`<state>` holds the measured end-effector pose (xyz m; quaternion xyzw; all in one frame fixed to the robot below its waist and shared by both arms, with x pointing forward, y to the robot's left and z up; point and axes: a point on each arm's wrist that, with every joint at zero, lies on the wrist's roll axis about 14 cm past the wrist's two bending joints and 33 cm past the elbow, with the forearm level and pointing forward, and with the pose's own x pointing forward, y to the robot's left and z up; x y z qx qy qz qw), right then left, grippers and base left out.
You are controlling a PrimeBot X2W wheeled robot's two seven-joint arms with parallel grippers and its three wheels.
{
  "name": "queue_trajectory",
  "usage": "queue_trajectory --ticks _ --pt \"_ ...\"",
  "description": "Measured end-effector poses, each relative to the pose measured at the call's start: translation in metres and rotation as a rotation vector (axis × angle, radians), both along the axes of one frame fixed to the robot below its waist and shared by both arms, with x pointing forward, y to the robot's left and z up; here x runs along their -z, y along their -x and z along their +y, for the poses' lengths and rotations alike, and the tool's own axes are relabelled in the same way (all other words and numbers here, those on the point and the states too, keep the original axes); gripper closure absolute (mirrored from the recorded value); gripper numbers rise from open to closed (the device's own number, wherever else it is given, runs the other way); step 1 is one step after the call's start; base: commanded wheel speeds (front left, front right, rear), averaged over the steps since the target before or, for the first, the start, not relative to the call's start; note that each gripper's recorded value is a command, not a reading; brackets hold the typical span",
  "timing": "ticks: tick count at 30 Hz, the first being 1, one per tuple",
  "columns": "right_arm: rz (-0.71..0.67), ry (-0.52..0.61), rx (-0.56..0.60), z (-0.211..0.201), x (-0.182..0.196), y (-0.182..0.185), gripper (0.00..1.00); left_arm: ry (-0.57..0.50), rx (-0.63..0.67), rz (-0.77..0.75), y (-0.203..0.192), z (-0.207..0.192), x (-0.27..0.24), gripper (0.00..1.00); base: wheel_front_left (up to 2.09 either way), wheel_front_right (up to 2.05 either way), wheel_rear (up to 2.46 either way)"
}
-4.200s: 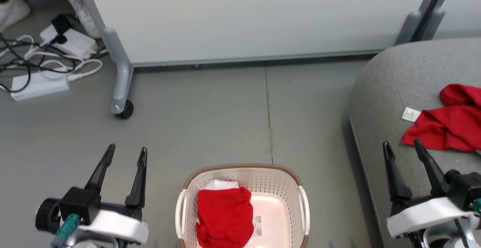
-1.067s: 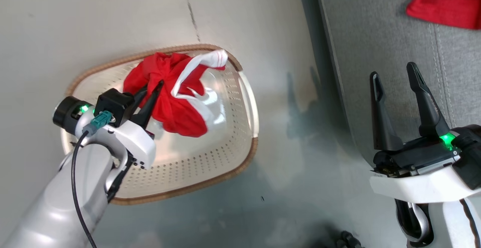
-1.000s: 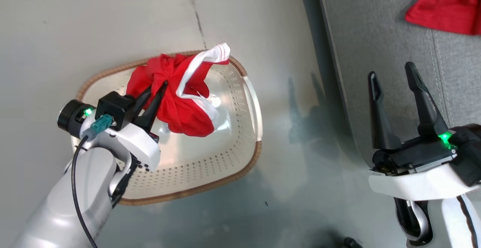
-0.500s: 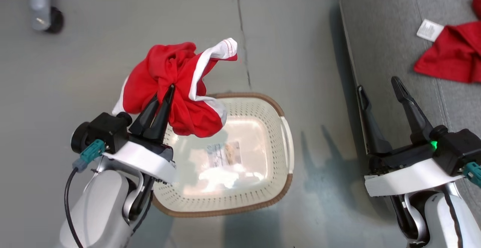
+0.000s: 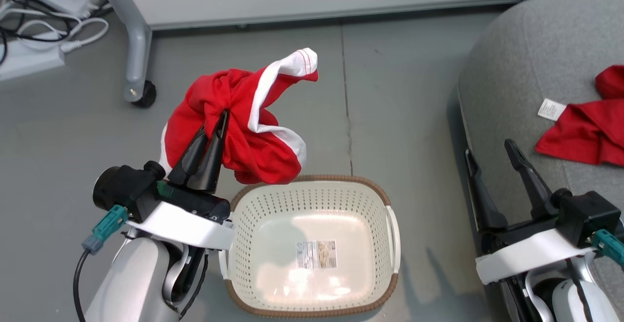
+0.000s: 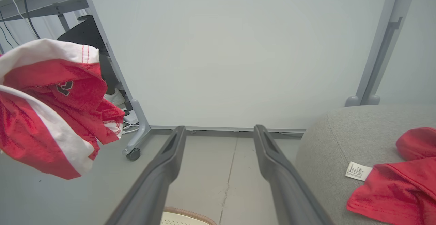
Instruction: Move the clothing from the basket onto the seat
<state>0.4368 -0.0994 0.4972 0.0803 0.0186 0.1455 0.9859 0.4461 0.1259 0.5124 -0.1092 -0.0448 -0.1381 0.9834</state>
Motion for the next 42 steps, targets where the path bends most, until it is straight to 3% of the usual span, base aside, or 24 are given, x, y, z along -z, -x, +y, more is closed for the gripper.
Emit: queue_trajectory --ticks 14,25,42 --pt "-0.031 -0.004 -0.006 0.0 -0.023 0.033 0.0 -0.007 0.01 -0.164 0.039 -0.007 -0.057 1.0 0.0 0.0 0.0" --pt "-0.023 -0.023 0.008 -0.005 -0.024 0.048 0.0 -0.002 0.077 -0.167 0.063 -0.031 -0.062 1.0 0.0 0.0 0.0" --pt "-0.055 -0.041 -0.018 0.004 -0.032 0.044 0.0 -0.01 0.101 -0.165 0.063 -0.037 -0.062 1.0 0.0 0.0 0.0"
